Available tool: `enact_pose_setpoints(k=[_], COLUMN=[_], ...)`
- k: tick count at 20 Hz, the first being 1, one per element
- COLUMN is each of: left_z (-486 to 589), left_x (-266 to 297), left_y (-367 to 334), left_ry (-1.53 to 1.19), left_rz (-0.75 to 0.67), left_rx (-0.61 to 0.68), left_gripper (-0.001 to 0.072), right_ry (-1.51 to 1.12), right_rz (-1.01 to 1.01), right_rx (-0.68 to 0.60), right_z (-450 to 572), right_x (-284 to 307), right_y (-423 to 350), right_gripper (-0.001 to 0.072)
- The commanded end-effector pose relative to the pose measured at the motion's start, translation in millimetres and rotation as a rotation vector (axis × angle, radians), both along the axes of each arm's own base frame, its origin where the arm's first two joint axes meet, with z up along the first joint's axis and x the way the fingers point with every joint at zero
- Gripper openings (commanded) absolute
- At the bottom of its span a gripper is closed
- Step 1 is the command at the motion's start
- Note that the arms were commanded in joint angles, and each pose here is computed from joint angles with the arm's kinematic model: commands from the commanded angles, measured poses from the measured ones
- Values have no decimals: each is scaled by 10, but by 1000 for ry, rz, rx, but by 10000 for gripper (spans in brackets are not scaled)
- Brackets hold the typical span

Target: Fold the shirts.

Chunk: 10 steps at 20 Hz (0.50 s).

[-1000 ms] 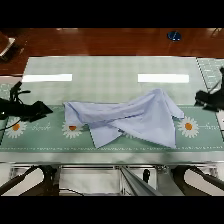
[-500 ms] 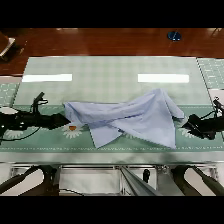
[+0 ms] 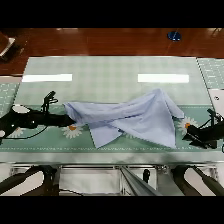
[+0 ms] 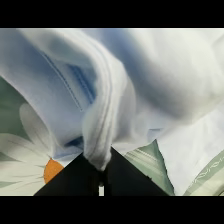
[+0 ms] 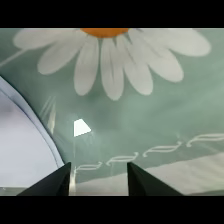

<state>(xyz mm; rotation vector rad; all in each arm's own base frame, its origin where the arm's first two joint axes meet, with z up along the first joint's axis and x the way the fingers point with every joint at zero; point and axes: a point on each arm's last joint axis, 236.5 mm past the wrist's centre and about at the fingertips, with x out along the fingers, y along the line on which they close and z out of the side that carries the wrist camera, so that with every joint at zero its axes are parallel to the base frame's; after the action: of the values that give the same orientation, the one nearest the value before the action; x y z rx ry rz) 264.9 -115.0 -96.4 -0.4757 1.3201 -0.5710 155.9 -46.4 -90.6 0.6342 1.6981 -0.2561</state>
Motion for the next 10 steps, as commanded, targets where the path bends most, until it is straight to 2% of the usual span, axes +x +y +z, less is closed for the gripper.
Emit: enact_pose_setpoints(k=[1, 6, 10], left_z=[-9, -8, -9], left_x=[12, 8, 13], left_y=[-4, -7, -5], left_ry=[-7, -1, -2], left_rz=[-2, 3, 5], left_rx=[6, 4, 5], left_gripper=[19, 19, 19], right_ry=[52, -24, -12], right_rz=[25, -19, 8], right_rx=[70, 302, 324], right_z=[-85, -71, -169], right_x=[-166, 124, 183], right_y=[165, 617, 741], right_gripper=[403, 403, 403])
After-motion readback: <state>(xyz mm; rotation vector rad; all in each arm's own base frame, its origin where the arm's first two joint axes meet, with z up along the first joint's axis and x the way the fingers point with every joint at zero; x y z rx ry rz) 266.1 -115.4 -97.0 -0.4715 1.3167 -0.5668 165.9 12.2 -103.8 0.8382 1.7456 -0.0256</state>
